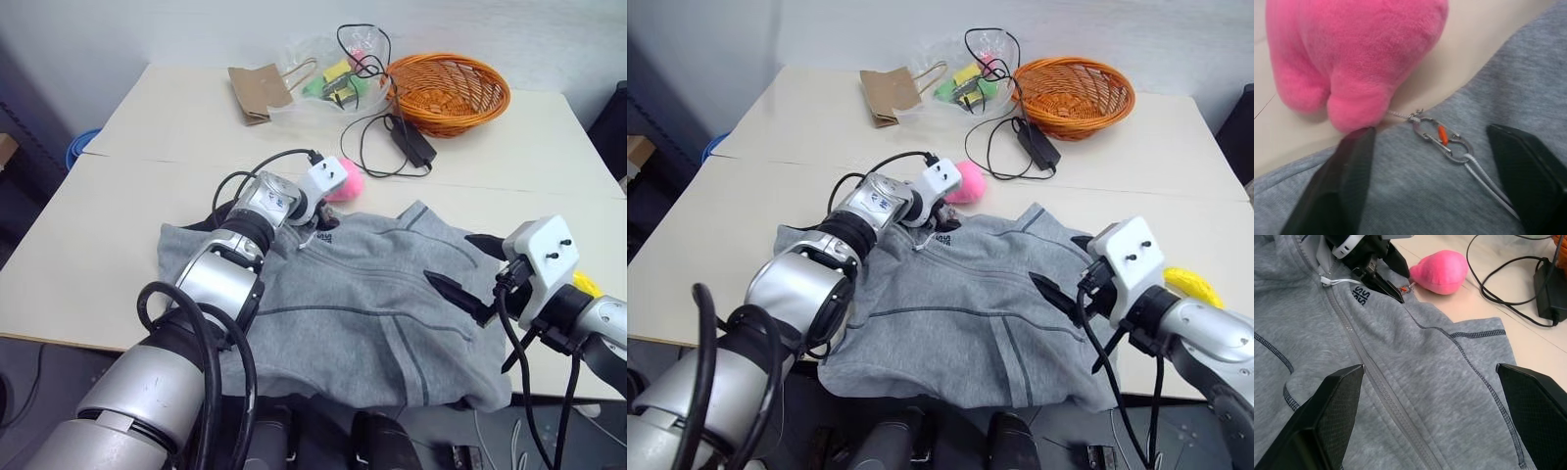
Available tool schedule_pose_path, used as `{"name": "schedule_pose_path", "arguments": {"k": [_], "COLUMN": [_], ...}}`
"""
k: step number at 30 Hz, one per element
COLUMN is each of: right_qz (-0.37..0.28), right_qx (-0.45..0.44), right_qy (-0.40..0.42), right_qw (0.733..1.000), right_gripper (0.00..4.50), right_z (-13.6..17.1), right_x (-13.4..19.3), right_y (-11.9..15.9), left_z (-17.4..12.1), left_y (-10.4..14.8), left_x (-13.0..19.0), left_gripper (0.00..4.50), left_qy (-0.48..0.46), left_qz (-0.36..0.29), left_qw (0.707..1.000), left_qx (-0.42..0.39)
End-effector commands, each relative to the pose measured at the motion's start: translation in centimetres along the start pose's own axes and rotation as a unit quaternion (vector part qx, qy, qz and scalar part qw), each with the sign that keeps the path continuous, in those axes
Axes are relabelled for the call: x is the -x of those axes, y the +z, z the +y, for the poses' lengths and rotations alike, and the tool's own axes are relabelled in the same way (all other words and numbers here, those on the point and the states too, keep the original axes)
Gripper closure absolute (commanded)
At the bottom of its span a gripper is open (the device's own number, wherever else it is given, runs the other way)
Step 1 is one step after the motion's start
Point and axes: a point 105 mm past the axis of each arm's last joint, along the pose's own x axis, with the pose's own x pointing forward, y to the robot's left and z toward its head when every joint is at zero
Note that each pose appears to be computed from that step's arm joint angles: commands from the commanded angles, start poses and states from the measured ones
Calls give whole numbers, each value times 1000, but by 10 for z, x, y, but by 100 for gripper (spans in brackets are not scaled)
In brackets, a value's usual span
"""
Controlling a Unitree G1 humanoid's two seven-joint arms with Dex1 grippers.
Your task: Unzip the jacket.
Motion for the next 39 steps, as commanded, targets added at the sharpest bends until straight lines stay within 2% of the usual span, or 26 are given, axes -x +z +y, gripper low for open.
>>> {"name": "schedule_pose_path", "arguments": {"k": [1,8,9,11,22,24,27,32,39], "right_qz": [-12,-21,-23,-26,-35,-36,-32,-34,-43], "right_qx": [29,29,29,28,22,22,24,25,32], "right_qy": [5,15,16,18,19,23,30,56,70], "right_qw": [999,999,999,999,999,999,999,998,996], "right_gripper": [0,0,0,0,0,0,0,0,0], "right_z": [3,-1,-1,1,-4,-5,-6,-6,-7], "right_x": [1,-5,-6,-8,-13,-14,-16,-25,-36], "right_y": [8,13,13,15,15,15,13,15,19], "left_z": [-7,-7,-7,-8,9,16,30,65,67], "left_y": [-4,-18,-19,-19,-11,-3,9,33,50], "left_x": [-4,-6,-6,-6,3,8,19,49,61], "left_gripper": [3,3,21,63,403,446,446,446,446], "left_qy": [-12,-3,-3,-5,23,30,47,91,58], "left_qz": [-3,18,18,17,-10,-29,-58,-151,-215], "left_qw": [999,998,997,997,994,993,991,975,955], "left_qx": [44,66,70,75,111,114,110,137,196]}}
